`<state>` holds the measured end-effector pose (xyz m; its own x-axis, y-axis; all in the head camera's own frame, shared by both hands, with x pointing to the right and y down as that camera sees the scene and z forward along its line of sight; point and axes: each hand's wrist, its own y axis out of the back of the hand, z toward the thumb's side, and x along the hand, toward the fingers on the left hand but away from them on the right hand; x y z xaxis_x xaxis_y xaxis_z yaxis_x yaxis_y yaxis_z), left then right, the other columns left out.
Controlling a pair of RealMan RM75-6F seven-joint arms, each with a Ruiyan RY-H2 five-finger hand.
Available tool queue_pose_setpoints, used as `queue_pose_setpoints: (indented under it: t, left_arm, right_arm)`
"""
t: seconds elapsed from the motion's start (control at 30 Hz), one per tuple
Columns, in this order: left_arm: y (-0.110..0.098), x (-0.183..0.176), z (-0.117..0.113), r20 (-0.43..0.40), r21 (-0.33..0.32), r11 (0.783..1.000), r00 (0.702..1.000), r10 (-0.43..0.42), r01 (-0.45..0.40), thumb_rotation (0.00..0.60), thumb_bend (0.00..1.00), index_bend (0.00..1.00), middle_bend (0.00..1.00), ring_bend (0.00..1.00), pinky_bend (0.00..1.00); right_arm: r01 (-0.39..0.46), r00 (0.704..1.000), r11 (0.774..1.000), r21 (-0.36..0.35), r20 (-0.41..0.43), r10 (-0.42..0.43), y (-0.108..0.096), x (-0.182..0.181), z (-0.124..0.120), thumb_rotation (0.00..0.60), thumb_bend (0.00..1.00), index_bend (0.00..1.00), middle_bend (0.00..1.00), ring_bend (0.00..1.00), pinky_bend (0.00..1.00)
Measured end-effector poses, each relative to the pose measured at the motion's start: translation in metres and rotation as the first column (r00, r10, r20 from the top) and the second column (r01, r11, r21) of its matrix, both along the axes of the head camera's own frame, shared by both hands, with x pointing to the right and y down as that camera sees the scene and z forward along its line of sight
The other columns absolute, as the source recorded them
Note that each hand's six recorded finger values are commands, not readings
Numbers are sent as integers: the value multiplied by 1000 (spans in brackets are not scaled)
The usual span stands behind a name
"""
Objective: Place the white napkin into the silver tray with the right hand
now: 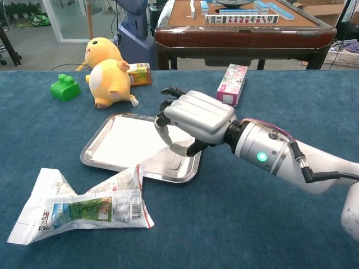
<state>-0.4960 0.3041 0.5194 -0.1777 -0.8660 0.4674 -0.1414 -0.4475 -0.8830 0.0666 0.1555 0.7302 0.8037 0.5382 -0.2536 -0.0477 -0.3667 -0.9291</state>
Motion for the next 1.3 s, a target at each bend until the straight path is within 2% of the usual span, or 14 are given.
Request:
queue_pose_setpoints:
  t: [0.13, 0.37, 0.53, 0.93, 1.3]
  left_arm:
    - [0, 1, 0, 0, -1, 1000, 1000, 1, -1, 600, 335, 17, 22, 43, 19]
    - [-1, 1, 0, 1, 1, 1000, 1000, 1, -1, 600, 336, 17, 22, 43, 19]
    - [-1, 2, 1, -2, -1, 1000, 1000, 7, -7, 600, 336, 17, 22, 43, 19]
    - [0, 0, -1, 2, -2, 1000, 1000, 1, -1, 600, 335, 17, 22, 43, 19]
    - [1, -3, -1, 2, -3, 1000, 1000, -2, 2, 600, 336, 17, 22, 43, 19]
  right_arm:
    - [-13, 1000, 1000, -6, 1, 13, 0, -1, 0, 600, 214, 556, 376, 190, 68]
    - [-31, 1000, 999, -5, 2, 31, -2, 3, -3, 600, 128, 539, 369, 183, 68]
    - [-56, 998, 998, -18, 10, 56, -4, 5, -6, 600, 9, 524, 365, 178, 68]
    - [-53, 999, 997, -64, -1, 53, 4, -1, -10, 600, 0, 493, 345, 158, 68]
    - [-55, 998, 993, -101, -44, 50, 6, -11, -1, 600, 0, 455, 320, 139, 68]
